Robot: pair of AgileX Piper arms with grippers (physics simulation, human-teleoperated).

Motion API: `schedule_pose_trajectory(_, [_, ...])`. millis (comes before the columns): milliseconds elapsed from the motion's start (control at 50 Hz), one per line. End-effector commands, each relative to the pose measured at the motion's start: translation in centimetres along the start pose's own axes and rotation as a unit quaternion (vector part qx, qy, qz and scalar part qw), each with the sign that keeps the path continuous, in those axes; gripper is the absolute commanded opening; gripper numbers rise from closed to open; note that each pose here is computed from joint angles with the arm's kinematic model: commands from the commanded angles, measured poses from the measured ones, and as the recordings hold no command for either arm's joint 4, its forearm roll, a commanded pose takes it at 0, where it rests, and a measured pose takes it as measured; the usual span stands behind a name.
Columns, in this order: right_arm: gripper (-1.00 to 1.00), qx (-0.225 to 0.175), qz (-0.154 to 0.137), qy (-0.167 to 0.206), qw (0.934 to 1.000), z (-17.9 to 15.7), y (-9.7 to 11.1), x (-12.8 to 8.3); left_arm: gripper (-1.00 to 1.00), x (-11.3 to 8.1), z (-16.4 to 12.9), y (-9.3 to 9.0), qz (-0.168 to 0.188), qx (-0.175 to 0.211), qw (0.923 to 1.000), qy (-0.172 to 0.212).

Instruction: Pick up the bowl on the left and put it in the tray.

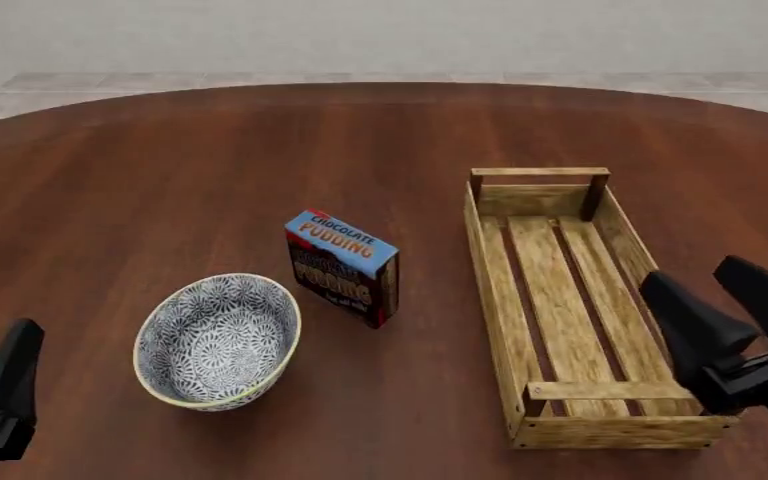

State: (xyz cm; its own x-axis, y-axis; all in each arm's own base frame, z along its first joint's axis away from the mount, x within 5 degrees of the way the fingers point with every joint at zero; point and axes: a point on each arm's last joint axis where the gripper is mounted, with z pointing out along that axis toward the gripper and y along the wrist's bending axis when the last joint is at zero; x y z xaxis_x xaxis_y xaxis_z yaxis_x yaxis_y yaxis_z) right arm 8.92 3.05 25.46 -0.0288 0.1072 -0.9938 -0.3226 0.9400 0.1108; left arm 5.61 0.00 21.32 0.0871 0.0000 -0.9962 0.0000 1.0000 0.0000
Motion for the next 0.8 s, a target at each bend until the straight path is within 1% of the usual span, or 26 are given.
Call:
schedule_pose_trajectory(20, [1.00,-0.034,0.000,0.016,0.9993,1.0,0.8,-0.6,1.00,0.0,0.0,0.0,0.000,0.000,1.0000,0.000])
schedule_pose_trajectory(60, [1.00,-0.042,-0.001,0.019,0.9989,1.1,1.0,-0.7,1.00,0.0,0.0,0.0,0.000,0.000,1.0000,0.000])
schedule_pose_trajectory(120, [1.00,-0.043,-0.003,0.023,0.9988,1.4,1.1,-0.7,1.00,0.0,0.0,0.0,0.000,0.000,1.0000,0.000])
schedule_pose_trajectory(220, [1.00,-0.057,0.012,0.029,0.9979,1.7,1.5,-1.0,1.00,0.0,0.0,0.0,0.000,0.000,1.0000,0.000])
schedule_pose_trajectory(460, [1.00,-0.074,0.001,0.031,0.9968,2.1,2.0,-1.7,1.00,0.0,0.0,0.0,0.000,0.000,1.0000,0.000])
schedule_pose_trajectory(640, [1.00,-0.087,0.001,0.034,0.9956,2.5,2.4,-1.9,1.00,0.0,0.0,0.0,0.000,0.000,1.0000,0.000])
schedule_pose_trajectory(680, [1.00,-0.091,0.007,0.039,0.9951,2.7,2.5,-1.7,1.00,0.0,0.0,0.0,0.000,0.000,1.0000,0.000])
schedule_pose_trajectory(800, [1.00,-0.103,0.006,0.045,0.9936,3.2,3.0,-2.0,1.00,0.0,0.0,0.0,0.000,0.000,1.0000,0.000])
